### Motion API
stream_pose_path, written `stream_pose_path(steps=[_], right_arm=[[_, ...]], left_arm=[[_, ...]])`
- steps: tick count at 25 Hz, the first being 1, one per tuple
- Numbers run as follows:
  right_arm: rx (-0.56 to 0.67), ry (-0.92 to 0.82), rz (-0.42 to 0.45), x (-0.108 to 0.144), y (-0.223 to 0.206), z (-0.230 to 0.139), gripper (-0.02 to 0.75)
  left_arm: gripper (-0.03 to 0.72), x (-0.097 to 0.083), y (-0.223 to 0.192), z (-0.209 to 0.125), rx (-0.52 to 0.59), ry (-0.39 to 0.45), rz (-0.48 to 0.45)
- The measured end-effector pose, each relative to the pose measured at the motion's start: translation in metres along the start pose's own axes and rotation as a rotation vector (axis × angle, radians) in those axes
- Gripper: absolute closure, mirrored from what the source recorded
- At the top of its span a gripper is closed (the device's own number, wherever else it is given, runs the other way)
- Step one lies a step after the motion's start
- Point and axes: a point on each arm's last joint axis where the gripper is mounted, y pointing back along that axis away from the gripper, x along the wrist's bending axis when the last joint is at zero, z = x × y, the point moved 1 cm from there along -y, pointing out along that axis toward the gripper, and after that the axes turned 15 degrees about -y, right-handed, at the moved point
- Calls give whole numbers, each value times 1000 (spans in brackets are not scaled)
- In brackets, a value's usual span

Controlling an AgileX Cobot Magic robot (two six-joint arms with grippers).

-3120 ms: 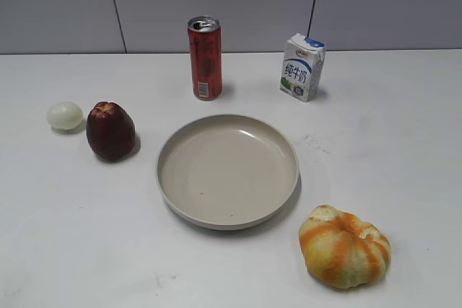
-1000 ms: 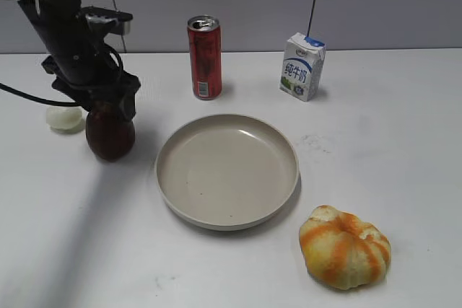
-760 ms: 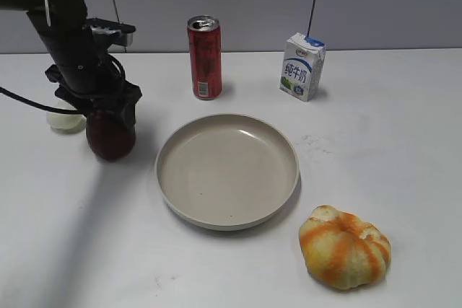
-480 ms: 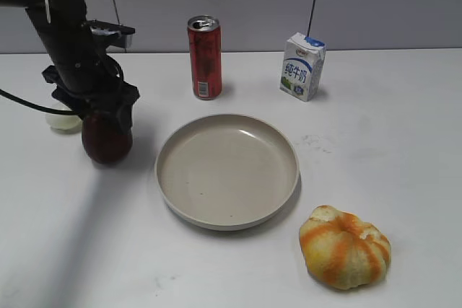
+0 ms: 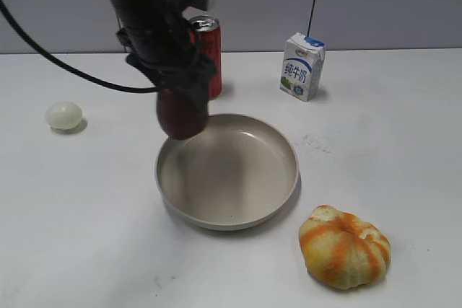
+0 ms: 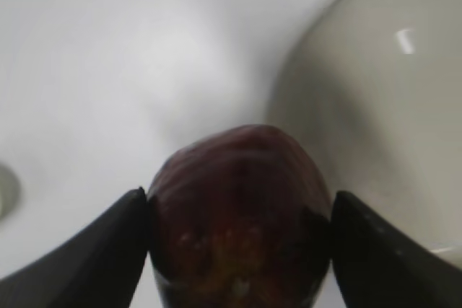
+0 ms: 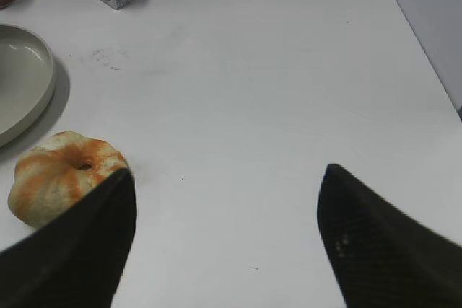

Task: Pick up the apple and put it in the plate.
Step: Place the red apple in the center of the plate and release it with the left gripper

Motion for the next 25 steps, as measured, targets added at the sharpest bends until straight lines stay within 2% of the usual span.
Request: stream_pose_path(steps=[4,7,11,15,19,25], right_arm=[[0,0,0,0,0,0,149],[0,0,0,0,0,0,149],[0,0,0,0,0,0,149],[0,0,0,0,0,0,149],[0,0,0,0,0,0,149],[0,0,0,0,0,0,149]], left_arm=[[120,-39,-10,25,-71,-104,11],[120,-50,-27,30,-69,-129,2],[120,-49,-57,26,-12,-121,-23],[114,-49,-70,23,19,-113,-40],[17,-49,-71,22,29,-113,-46],[5,-49,-50,20,54,-117,-57]])
